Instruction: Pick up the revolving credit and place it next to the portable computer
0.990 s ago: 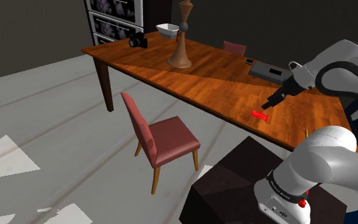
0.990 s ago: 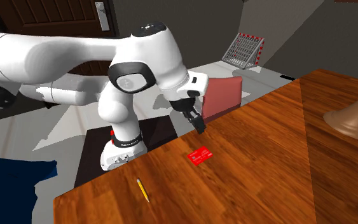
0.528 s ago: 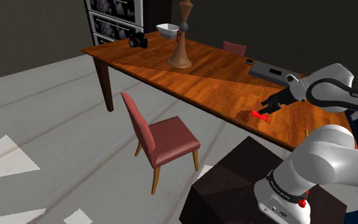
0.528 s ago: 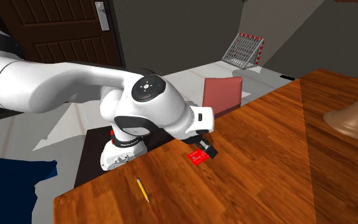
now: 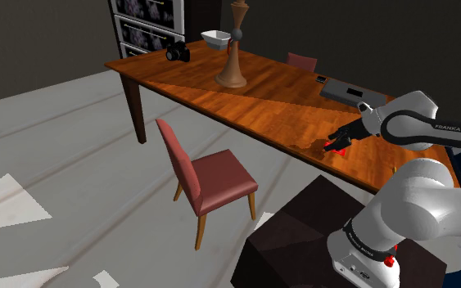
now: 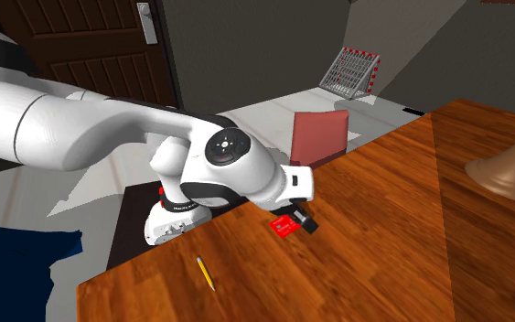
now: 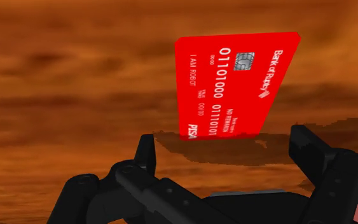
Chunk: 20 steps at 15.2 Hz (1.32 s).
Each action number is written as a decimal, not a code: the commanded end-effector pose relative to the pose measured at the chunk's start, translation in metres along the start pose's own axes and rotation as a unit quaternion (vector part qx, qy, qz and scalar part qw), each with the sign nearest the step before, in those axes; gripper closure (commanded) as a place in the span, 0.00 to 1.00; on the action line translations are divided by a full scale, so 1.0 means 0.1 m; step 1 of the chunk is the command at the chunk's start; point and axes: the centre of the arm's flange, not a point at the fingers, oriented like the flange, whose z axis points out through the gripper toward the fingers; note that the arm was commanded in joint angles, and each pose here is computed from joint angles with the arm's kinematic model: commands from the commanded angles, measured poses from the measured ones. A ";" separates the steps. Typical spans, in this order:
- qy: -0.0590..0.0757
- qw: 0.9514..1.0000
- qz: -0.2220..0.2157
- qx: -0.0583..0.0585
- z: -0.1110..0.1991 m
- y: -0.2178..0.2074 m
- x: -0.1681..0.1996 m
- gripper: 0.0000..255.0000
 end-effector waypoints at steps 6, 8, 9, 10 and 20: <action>0.000 1.000 0.000 0.000 0.02 0.00 0.00 0.00; 0.000 1.000 0.000 0.000 0.02 0.00 0.00 1.00; 0.000 1.000 0.000 0.000 0.02 0.00 0.00 1.00; 0.000 1.000 0.000 0.000 0.02 0.00 0.00 1.00; 0.000 1.000 0.000 0.000 -0.16 0.00 0.12 1.00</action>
